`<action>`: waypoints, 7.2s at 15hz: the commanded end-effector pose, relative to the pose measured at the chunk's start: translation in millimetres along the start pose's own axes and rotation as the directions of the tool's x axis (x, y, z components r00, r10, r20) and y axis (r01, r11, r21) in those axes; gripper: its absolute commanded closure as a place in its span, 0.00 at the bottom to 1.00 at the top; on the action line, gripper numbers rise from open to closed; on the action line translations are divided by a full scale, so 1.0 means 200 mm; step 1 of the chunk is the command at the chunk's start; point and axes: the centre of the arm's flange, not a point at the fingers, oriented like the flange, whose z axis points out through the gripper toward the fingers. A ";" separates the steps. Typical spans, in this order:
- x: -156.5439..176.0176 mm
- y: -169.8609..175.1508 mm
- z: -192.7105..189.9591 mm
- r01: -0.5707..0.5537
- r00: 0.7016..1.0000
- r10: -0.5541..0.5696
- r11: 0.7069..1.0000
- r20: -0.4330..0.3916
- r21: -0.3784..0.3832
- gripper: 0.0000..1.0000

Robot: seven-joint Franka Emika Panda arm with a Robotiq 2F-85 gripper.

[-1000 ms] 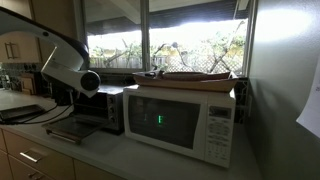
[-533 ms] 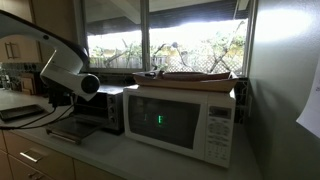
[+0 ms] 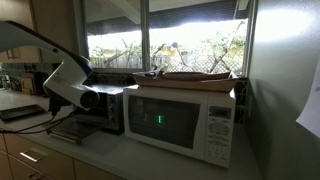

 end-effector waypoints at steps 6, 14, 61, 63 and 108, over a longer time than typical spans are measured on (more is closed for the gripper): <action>0.05 0.36 0.11 0.050 0.996 -0.037 0.985 -0.082 0.162 0.98; 0.10 0.46 0.14 0.172 0.973 -0.127 0.956 -0.193 0.236 0.98; 0.01 0.25 0.23 -0.264 0.835 0.216 0.964 -0.507 -0.025 0.00; 0.00 0.25 0.24 -0.283 0.831 0.217 0.957 -0.512 -0.055 0.00; 0.08 0.08 0.51 0.370 0.818 -0.531 0.780 -0.222 -0.504 0.00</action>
